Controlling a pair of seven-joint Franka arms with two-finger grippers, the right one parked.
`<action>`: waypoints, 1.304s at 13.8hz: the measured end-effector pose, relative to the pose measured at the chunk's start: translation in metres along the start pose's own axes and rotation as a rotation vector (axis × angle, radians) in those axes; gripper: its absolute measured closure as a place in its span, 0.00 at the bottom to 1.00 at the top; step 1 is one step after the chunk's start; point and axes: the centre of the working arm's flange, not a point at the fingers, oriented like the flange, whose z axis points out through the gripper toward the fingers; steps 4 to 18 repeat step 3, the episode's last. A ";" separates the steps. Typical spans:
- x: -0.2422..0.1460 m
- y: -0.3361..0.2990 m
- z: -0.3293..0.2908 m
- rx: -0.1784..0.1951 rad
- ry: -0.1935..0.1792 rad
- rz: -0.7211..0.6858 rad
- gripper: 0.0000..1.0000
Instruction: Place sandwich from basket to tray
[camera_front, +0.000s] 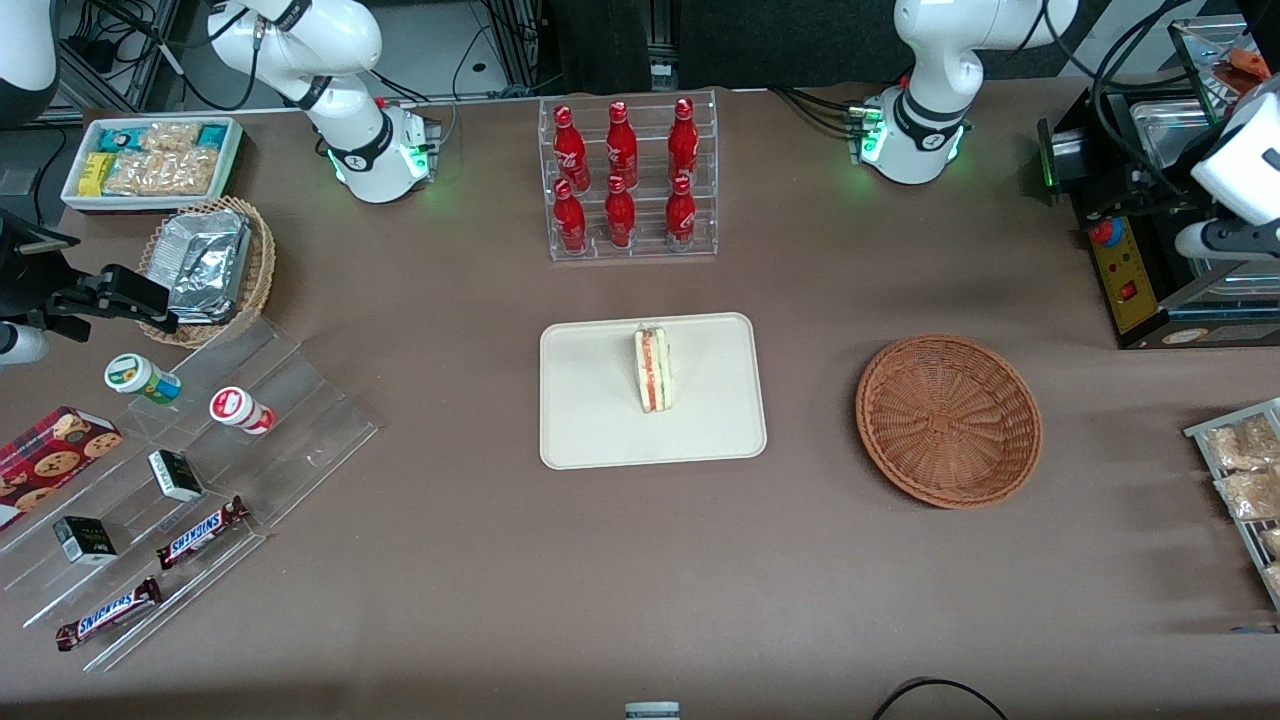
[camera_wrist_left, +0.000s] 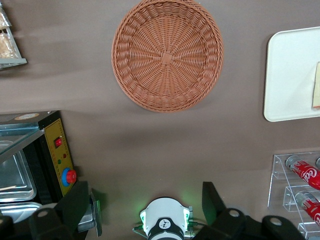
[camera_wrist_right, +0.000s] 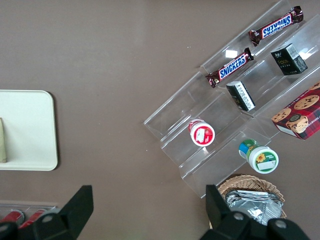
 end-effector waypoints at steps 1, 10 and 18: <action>-0.001 -0.002 -0.003 -0.001 0.007 -0.004 0.00; -0.001 -0.005 -0.007 -0.001 0.016 -0.009 0.00; -0.001 -0.005 -0.007 -0.001 0.016 -0.009 0.00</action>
